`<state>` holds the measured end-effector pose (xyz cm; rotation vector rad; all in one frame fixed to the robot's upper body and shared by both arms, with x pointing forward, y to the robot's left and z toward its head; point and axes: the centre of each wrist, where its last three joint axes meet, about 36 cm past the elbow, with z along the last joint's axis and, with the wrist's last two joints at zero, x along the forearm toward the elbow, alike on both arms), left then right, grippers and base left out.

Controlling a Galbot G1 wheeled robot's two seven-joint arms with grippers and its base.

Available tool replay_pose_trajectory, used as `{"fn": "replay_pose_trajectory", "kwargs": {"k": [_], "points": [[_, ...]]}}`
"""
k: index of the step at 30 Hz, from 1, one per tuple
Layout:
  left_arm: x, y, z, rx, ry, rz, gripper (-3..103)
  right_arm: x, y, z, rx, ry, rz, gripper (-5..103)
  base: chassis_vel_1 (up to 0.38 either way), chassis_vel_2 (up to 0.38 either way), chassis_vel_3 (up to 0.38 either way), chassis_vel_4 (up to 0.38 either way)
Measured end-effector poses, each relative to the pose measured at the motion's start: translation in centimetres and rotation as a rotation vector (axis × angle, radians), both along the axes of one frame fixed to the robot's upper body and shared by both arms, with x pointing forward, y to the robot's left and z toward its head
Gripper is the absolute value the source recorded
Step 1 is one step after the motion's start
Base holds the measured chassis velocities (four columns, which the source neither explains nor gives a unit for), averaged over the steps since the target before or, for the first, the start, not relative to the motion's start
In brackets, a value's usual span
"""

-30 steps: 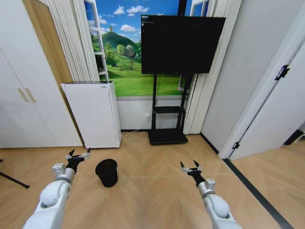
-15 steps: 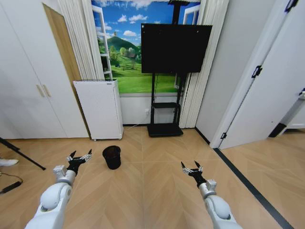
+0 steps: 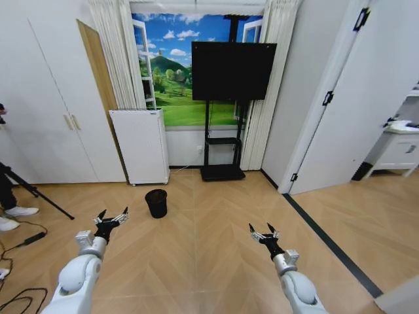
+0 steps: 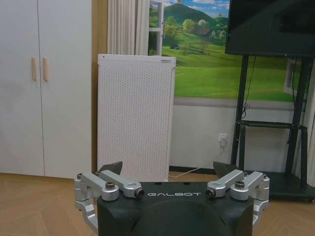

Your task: Pick up the trash bin and place the garbage on the floor into it.

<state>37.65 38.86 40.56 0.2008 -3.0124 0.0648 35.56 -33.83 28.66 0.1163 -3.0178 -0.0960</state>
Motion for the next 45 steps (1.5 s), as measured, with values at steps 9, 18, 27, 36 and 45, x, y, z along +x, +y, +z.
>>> {"fn": "replay_pose_trajectory", "kwargs": {"k": [9, 18, 27, 36, 45], "points": [[-0.02, -0.03, -0.01, 0.002, 0.002, 0.002, 100, -0.06, 0.06, -0.05, -0.006, 0.0, -0.006, 100, -0.023, 0.041, 0.043, -0.017], [-0.01, -0.03, 0.0, 0.002, 0.003, 0.002, 100, -0.06, 0.08, -0.04, -0.007, 0.0, -0.006, 100, 0.0, 0.0, 0.0, 0.0], [0.0, -0.01, 0.01, 0.003, 0.003, 0.002, 100, -0.04, 0.08, -0.02, -0.008, 0.0, -0.005, 100, 0.0, 0.0, 0.0, 0.0], [0.0, -0.01, -0.01, 0.003, 0.004, 0.003, 100, -0.03, 0.09, 0.0, -0.008, 0.0, -0.005, 100, 0.0, 0.0, 0.0, 0.0], [0.0, 0.0, -0.01, 0.003, 0.004, 0.003, 100, -0.02, 0.09, 0.0, -0.008, 0.0, -0.005, 100, 0.0, 0.0, 0.0, 0.0]]}}
